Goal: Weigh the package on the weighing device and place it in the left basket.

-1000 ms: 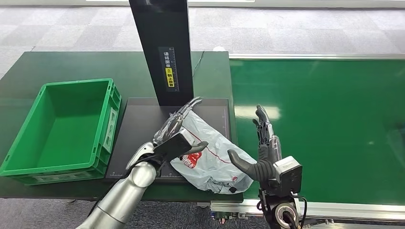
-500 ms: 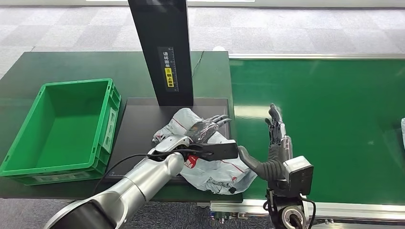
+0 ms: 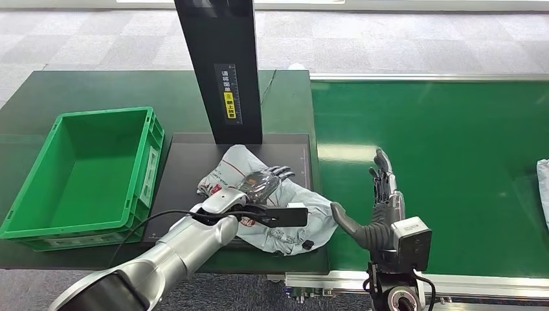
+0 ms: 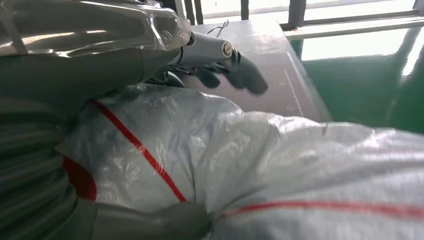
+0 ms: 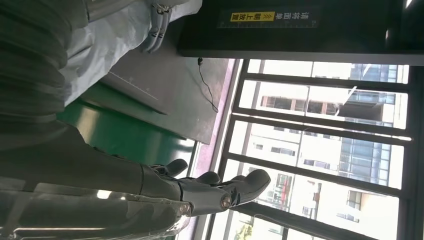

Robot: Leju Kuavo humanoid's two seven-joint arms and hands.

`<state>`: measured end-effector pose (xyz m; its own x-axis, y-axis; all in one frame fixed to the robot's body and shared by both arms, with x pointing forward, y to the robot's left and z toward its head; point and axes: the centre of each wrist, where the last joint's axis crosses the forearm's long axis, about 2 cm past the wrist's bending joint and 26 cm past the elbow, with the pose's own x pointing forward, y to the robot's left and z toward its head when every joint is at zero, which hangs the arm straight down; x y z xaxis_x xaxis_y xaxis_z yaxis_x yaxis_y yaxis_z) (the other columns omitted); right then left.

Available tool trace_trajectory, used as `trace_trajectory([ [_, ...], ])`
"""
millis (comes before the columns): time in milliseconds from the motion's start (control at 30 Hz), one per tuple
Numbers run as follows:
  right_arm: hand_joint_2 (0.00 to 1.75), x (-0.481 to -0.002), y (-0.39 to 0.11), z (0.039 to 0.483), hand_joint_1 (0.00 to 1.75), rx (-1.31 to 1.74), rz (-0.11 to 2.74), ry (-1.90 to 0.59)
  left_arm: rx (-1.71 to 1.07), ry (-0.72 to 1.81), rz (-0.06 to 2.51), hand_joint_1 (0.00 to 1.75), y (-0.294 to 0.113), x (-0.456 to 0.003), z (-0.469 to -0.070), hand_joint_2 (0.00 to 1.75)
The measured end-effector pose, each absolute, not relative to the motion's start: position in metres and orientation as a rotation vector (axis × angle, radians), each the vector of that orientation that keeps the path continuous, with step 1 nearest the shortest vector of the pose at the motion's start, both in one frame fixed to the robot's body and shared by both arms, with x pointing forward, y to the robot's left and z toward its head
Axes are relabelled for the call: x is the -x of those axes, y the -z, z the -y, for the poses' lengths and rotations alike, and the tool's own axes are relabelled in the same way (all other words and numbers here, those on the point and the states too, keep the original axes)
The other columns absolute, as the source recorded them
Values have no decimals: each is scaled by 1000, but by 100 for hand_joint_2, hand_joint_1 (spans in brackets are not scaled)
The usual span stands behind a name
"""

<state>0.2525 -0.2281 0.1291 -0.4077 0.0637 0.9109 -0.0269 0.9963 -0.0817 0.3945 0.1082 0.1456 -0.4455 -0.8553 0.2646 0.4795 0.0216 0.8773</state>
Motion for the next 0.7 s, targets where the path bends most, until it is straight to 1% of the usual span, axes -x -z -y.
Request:
trace_trajectory([
  [233, 175, -253, -129, 229, 0, 27, 1984, -90, -452, 1679, 1239, 175, -136, -391, -115, 175],
  [700, 175, -253, -127, 231, 0, 31, 1971, -75, -451, 1708, 1223, 175, -130, -390, -125, 175],
])
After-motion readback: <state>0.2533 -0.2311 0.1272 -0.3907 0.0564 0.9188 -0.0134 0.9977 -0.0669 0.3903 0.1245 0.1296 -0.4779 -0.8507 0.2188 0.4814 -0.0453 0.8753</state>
